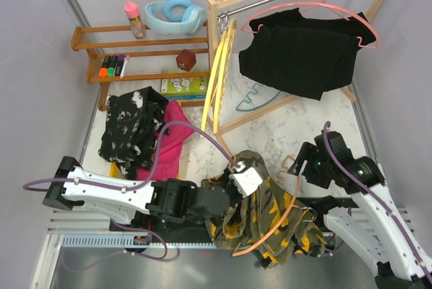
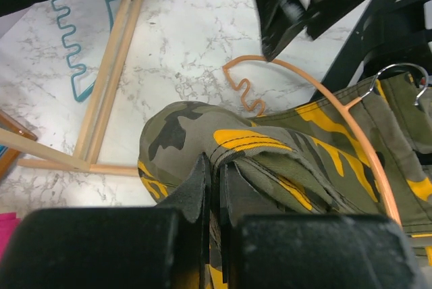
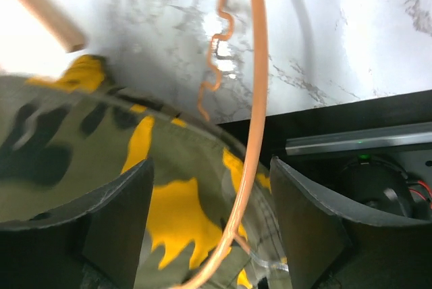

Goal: Remove the trousers from the hanger

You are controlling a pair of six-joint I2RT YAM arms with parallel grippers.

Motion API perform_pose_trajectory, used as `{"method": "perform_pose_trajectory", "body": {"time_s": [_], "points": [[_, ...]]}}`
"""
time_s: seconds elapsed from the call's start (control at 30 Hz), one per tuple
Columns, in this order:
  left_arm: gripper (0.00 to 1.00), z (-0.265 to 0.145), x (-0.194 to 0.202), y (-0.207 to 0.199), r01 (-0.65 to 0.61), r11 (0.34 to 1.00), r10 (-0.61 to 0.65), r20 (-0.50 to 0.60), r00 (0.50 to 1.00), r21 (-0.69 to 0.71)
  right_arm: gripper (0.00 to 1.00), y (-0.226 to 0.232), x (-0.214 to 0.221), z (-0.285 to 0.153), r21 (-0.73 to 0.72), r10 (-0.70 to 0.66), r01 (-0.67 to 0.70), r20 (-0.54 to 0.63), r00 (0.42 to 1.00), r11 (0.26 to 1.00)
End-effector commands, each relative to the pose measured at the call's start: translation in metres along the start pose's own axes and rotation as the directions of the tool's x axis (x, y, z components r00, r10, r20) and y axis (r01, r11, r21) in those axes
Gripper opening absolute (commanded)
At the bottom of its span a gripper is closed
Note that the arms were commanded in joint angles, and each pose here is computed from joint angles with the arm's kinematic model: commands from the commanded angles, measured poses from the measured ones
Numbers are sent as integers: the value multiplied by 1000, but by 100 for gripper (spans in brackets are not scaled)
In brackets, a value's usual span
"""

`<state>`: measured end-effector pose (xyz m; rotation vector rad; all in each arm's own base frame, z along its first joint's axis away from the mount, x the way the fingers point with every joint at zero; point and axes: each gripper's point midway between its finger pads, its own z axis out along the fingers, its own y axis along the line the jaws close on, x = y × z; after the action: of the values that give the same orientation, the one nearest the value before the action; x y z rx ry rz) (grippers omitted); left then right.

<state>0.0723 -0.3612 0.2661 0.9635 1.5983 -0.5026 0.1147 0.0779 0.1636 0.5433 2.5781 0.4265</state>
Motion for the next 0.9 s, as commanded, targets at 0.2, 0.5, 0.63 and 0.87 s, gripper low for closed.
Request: {"method": "perform_pose_trajectory", "body": {"time_s": [0.2,0.5,0.63,0.87], "points": [[2,-14,-41,5,224,973,-230,147,962,58,68,-12,2,66,163,112,-102,-55,992,981],[2,-22,-54,3,217,970,-233,164,958,112,52,-4,18,95,82,129,-121,-103,986,989],[2,-23,-53,-3,220,965,-240,149,959,140,23,4,17,99,-17,128,-130,-63,990,991],[2,-28,-30,-20,244,945,-259,40,965,216,0,38,-5,37,-280,126,-100,77,989,955]]}}
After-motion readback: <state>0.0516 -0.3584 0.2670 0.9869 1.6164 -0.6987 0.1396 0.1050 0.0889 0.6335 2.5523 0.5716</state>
